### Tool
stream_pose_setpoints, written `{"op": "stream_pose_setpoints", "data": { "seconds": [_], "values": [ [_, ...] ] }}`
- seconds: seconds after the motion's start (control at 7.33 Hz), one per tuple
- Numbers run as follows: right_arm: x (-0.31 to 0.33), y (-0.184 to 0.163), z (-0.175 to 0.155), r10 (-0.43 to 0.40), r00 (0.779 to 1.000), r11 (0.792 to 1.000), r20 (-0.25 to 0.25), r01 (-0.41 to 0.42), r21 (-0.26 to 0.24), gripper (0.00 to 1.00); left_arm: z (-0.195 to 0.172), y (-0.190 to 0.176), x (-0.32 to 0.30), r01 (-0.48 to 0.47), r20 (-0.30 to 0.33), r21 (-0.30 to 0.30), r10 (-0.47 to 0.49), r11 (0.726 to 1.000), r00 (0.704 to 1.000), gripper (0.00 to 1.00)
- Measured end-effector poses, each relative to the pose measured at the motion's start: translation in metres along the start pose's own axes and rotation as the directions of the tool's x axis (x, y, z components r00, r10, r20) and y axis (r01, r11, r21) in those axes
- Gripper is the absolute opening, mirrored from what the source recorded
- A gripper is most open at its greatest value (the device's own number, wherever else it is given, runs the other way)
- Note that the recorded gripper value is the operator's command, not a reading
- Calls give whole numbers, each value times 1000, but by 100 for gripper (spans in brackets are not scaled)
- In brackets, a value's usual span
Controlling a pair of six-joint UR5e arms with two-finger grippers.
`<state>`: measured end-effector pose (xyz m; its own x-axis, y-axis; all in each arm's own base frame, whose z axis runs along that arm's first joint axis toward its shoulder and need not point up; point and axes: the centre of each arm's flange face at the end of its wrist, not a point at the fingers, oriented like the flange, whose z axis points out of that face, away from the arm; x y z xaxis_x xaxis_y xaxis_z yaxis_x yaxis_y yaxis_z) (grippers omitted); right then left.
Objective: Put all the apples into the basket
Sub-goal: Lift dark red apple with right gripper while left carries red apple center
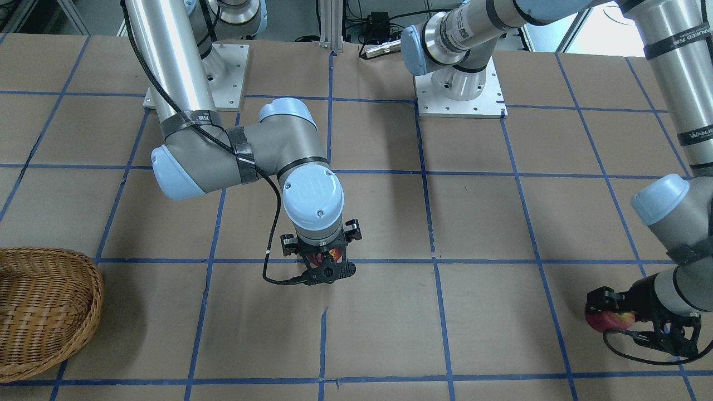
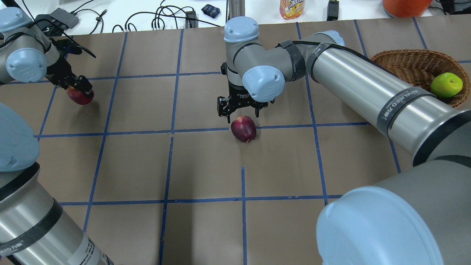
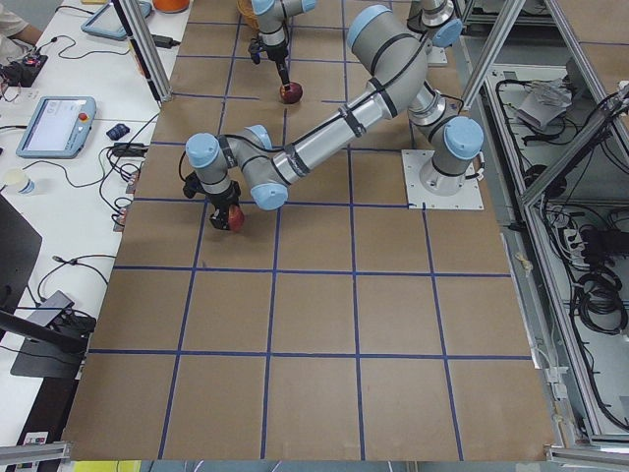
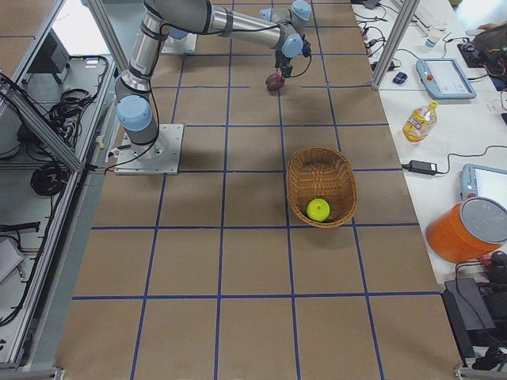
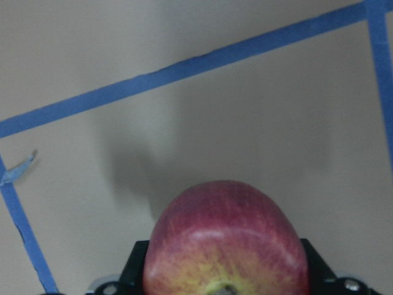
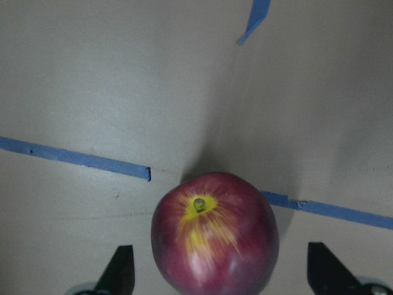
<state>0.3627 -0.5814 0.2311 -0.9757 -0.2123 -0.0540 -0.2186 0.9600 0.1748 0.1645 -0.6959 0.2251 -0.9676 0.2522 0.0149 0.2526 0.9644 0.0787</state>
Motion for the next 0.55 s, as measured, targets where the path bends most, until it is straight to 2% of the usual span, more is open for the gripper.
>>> {"op": "stream_pose_setpoints", "data": {
  "seconds": [0.41, 0.55],
  "values": [
    [0, -5, 18, 12, 1000, 1000, 1, -12, -28, 100, -19, 1, 115, 93, -16, -50, -94, 994, 995, 32],
    [0, -6, 23, 14, 1000, 999, 1, -14, -35, 70, -23, 4, 144, 126, -22, -49, -127, 991, 992, 32]
  ]
}}
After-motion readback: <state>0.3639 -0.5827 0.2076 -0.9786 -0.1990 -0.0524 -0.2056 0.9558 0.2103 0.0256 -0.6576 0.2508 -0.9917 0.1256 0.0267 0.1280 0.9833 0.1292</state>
